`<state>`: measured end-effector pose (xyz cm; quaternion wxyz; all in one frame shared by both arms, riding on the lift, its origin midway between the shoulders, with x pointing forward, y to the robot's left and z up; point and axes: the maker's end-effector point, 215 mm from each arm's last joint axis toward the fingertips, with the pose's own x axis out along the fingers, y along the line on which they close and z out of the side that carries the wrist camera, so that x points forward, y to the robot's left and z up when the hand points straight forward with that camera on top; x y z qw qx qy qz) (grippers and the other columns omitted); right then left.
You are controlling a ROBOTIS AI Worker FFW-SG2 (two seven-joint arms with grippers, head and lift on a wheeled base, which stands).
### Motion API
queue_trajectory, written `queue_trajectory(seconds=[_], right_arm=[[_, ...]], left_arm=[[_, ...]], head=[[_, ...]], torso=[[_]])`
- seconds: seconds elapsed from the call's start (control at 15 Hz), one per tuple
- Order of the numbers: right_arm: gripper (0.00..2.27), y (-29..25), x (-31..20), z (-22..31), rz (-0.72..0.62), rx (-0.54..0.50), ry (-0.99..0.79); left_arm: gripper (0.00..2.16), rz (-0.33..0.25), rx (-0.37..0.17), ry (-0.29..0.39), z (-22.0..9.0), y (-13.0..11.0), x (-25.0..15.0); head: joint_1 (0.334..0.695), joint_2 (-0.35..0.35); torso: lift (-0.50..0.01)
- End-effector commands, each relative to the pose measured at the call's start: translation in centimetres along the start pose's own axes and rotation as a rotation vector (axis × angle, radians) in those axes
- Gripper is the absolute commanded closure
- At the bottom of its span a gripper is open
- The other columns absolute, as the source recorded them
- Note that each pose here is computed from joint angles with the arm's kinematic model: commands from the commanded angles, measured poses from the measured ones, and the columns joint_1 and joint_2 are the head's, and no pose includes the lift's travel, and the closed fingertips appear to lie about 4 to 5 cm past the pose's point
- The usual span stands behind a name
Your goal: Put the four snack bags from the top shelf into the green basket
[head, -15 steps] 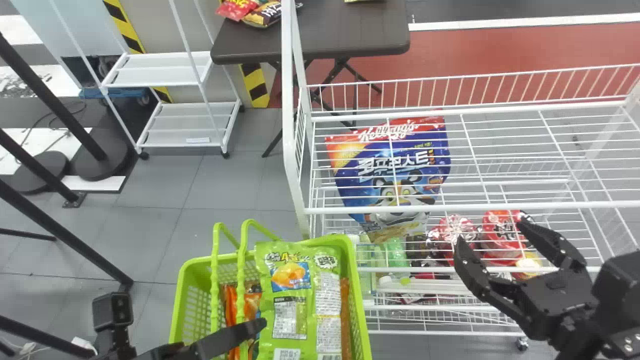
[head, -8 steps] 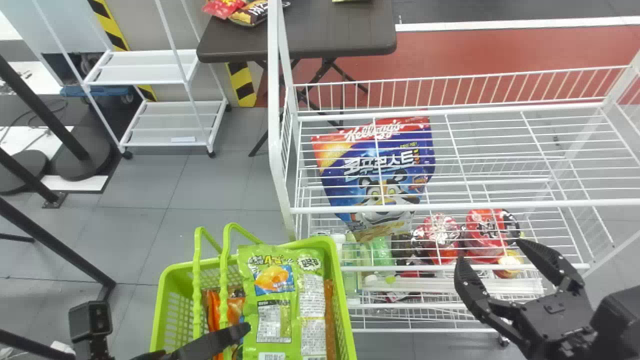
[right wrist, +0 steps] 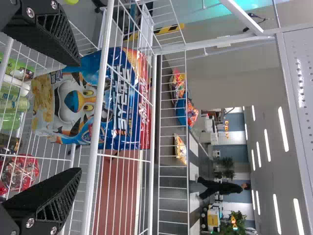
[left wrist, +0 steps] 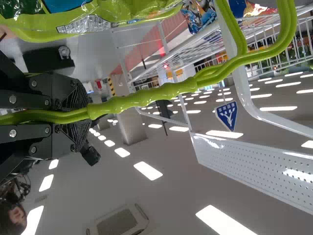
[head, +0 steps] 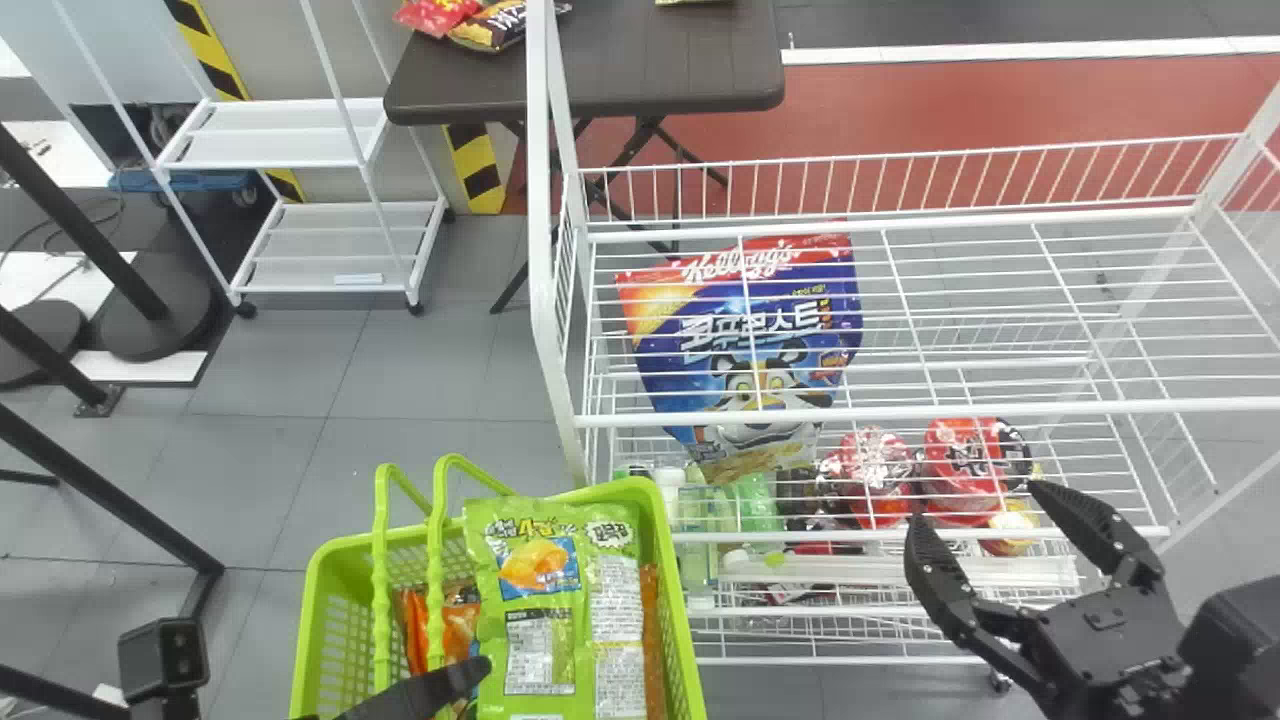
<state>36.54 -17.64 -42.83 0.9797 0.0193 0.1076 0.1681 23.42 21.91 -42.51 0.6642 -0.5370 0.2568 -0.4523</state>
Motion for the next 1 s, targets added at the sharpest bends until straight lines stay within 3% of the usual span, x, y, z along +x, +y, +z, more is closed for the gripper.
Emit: queue_trajectory(seconds=[0.0, 0.93], right_arm=[[0.04, 0.12, -0.11, -0.04, 0.000, 0.005, 0.000], [0.04, 0.15, -0.50, 0.44, -0.003, 0.015, -0.005]], left_arm=[[2.15, -0.010, 0.001, 0.000, -0.08, -0.26, 0.02], [2.15, -0.014, 0.002, 0.007, -0.22, -0.43, 0.32]], head=[[0.695, 0.085], [0.695, 0.078]], torso=[[0.000], [0.000]])
